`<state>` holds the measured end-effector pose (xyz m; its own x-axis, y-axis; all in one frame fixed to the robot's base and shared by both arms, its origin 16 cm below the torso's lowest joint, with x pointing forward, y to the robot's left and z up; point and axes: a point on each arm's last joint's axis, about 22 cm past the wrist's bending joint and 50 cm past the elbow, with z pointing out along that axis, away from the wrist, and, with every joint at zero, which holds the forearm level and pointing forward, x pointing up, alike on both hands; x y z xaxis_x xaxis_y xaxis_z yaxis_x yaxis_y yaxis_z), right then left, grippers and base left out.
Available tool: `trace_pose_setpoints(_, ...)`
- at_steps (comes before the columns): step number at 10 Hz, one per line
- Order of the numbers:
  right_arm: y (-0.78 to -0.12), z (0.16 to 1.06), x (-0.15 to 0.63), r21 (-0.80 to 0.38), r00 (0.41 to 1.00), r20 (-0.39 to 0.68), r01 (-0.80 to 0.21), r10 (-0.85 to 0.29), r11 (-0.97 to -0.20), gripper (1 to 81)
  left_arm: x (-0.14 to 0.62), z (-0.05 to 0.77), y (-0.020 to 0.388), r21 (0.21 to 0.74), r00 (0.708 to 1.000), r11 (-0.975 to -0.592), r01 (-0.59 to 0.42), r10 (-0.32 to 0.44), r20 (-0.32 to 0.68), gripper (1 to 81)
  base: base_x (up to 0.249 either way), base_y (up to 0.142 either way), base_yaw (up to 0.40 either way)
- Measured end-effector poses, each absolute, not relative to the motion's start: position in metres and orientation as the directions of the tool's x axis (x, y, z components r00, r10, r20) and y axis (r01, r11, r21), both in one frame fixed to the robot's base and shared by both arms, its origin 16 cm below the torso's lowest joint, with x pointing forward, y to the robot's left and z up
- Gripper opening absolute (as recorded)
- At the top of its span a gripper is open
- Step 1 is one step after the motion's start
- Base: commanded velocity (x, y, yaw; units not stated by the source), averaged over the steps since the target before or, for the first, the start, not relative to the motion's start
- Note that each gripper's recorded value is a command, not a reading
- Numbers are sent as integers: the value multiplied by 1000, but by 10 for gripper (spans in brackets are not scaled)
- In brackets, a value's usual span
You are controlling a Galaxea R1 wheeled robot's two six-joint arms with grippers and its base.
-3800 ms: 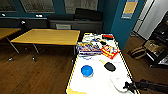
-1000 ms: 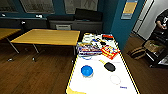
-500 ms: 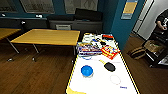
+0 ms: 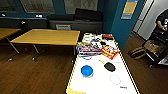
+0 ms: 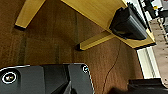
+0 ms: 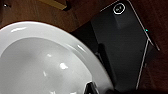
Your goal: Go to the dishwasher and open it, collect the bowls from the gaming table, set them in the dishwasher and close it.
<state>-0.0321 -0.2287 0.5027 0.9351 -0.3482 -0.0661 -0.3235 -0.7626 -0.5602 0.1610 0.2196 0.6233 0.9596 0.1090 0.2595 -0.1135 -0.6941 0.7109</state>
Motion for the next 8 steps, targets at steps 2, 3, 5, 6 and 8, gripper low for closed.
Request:
trace_pose_setpoints(2,-221,494,-35,-544,943,-83,-315,-324,-777,10,200,643,215,720,957,-680,-137,96,273,811,0,0,0)
trace_pose_setpoints(3,-211,491,-32,-548,946,-90,-309,-312,-777,10,219,651,209,728,957,-670,-145,93,276,811,0,0,0)
trace_pose_setpoints(5,-201,488,-24,-551,951,-96,-296,-293,-780,10,238,654,210,725,966,-676,-133,76,248,811,0,0,0)
trace_pose_setpoints(6,-200,486,-23,-547,953,-98,-292,-287,-784,10,246,657,208,726,970,-676,-125,73,234,811,0,0,0)
trace_pose_setpoints(8,-200,479,-19,-529,958,-110,-283,-266,-800,10,269,664,206,728,971,-675,-122,71,228,811,0,0,0)
